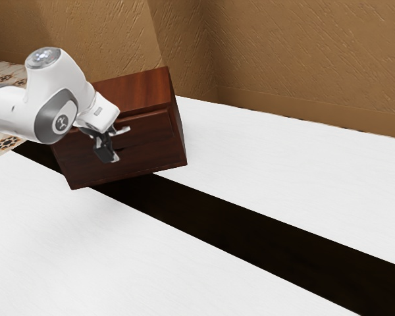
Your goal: Pull the drawer handle with one arm to open the drawer
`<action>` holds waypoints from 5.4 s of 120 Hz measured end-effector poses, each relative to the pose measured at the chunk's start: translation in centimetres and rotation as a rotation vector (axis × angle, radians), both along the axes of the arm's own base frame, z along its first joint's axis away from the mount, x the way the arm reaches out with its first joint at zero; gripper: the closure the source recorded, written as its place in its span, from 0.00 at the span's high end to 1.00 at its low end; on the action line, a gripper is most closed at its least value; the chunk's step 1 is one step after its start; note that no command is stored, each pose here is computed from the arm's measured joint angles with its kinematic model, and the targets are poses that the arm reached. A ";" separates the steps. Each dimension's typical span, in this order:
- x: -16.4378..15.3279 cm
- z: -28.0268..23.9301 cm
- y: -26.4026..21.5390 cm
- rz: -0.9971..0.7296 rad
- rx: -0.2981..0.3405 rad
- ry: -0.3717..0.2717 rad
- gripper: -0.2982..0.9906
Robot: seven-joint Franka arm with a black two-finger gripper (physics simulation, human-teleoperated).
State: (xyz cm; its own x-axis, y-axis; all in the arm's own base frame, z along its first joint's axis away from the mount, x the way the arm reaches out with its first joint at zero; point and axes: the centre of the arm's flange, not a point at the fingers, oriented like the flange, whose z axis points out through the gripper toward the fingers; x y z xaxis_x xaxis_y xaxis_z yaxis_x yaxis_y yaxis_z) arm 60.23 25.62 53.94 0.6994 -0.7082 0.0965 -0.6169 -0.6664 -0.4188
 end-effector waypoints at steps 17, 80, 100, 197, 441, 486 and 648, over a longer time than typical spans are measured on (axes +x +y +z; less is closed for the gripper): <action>-0.3 0.4 -0.8 0.004 0.011 0.004 0.73; -1.0 -0.3 -2.0 -0.002 -0.038 0.003 0.75; -1.3 -0.8 -2.8 -0.007 -0.049 0.011 0.78; -3.1 -0.1 -5.3 0.042 -0.036 0.015 0.65; -5.4 0.3 -7.5 0.071 -0.011 0.077 0.69; -6.7 0.8 -8.8 0.065 -0.020 0.064 0.60; -10.8 4.5 -11.7 0.030 -0.037 -0.016 0.76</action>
State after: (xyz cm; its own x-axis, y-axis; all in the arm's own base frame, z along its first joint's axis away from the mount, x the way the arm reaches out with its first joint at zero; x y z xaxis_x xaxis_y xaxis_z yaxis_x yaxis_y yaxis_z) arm 49.47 13.94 58.45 0.7184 -0.6828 0.1329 -0.5901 -0.6994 -0.4032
